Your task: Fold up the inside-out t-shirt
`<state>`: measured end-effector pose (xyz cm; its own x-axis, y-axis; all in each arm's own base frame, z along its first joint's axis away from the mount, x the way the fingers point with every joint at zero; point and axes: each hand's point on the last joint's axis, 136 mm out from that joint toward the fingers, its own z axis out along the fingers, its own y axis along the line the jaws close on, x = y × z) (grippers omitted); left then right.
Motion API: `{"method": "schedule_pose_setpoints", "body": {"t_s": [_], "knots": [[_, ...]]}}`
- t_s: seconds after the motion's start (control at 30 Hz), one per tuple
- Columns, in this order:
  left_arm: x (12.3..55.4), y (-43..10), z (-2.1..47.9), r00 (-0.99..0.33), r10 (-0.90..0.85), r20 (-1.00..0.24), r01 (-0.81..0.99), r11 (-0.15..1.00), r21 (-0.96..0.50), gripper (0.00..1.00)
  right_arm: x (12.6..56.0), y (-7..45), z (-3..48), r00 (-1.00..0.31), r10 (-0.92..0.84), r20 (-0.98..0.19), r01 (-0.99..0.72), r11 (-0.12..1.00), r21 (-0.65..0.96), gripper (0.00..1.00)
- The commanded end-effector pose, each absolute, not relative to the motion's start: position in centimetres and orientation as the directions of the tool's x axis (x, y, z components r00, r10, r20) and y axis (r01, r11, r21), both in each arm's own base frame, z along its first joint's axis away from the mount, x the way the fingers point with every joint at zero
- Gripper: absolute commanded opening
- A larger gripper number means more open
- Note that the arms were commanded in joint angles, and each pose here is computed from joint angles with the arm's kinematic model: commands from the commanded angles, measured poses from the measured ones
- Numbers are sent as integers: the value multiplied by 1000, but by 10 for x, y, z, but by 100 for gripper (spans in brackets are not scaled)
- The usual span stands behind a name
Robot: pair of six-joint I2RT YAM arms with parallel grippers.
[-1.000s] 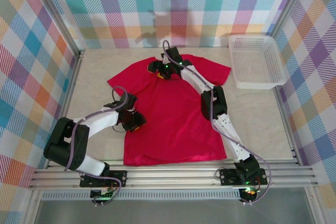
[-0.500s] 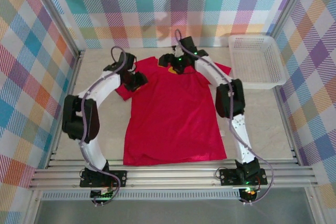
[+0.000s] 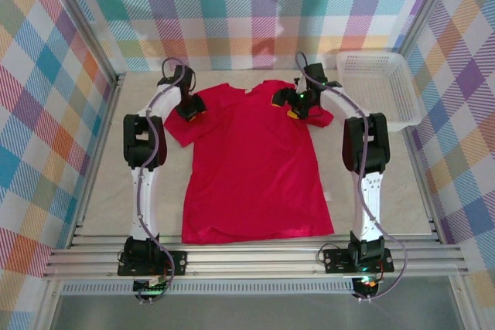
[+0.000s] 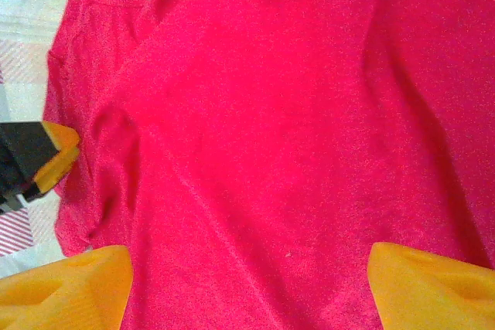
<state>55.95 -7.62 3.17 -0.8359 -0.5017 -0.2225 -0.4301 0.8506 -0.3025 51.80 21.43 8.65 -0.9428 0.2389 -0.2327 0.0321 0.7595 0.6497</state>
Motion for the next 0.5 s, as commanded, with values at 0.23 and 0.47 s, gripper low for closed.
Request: {"method": "schedule_pose_setpoints", "body": {"t_s": [0.23,0.47], "knots": [[605,-36,-15,-783,-589,-202,-510,793,-335,38,541,194,25,-944,286,-163,129,778,614,80],[651,-42,1,-709,-646,-283,-469,731,-495,38,570,198,8,-936,316,-156,150,758,635,80]]}}
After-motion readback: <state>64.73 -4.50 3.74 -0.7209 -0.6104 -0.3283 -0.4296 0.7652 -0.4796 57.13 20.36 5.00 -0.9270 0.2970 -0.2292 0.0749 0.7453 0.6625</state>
